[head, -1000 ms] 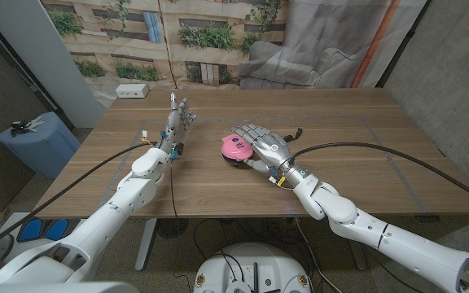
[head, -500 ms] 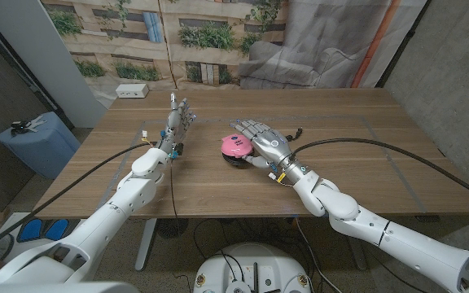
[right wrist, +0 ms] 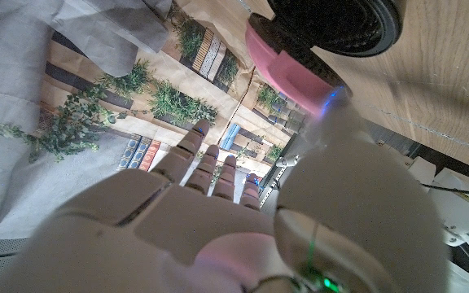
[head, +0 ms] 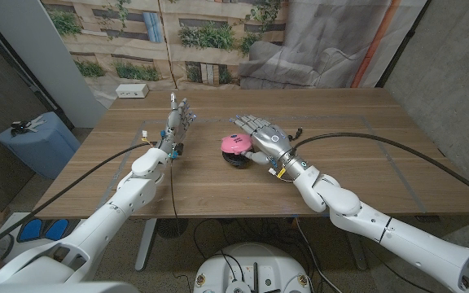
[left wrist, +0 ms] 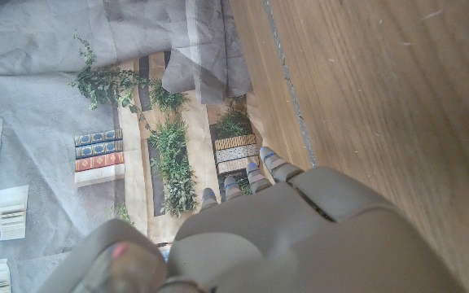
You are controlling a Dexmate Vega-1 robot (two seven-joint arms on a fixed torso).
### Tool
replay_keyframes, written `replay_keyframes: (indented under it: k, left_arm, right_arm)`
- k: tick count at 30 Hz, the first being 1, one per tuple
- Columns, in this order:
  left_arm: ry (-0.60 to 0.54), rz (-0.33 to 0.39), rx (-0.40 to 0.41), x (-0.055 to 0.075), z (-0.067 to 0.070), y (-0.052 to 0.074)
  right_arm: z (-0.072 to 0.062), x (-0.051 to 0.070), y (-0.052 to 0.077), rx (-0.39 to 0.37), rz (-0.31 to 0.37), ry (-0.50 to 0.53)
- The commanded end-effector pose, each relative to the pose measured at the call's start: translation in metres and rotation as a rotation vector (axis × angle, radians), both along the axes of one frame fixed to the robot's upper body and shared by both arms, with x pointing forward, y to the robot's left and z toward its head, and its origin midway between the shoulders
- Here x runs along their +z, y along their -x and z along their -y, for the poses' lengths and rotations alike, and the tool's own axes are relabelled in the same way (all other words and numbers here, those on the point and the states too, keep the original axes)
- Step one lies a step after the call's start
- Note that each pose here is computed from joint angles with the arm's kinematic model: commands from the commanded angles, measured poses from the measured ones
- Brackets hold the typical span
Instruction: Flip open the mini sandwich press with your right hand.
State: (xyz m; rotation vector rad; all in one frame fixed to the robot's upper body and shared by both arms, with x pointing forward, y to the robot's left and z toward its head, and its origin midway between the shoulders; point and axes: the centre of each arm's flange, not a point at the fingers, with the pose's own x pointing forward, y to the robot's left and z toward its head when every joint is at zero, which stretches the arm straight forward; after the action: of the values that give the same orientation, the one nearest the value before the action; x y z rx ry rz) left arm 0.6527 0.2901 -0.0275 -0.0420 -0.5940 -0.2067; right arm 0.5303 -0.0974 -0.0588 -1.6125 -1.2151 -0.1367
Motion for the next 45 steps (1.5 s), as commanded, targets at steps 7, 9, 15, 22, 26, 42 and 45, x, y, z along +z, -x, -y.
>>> replay_keyframes:
  k: [7,9,15,22,26,42,45]
  left_arm:
    - [0.000,0.000,0.000,0.000,0.000,-0.001]
    - [0.000,0.000,0.000,0.000,0.000,-0.001]
    - [0.000,0.000,0.000,0.000,0.000,-0.001]
    - [0.000,0.000,0.000,0.000,0.000,-0.001]
    - [0.000,0.000,0.000,0.000,0.000,0.000]
    - [0.000,0.000,0.000,0.000,0.000,0.000]
    - [0.000,0.000,0.000,0.000,0.000,0.000]
  right_arm:
    - [-0.001,0.014,0.004,0.021,-0.006,-0.013]
    - [-0.002,0.015,0.005,0.028,-0.002,-0.010]
    - [-0.004,0.020,0.007,0.035,0.004,-0.011]
    - [-0.007,0.025,0.007,0.047,0.014,-0.016]
    - [-0.008,0.028,0.006,0.051,0.018,-0.018]
    - [-0.012,0.038,-0.007,0.039,0.039,-0.027]
    - [-0.011,0.040,-0.008,0.036,0.043,-0.029]
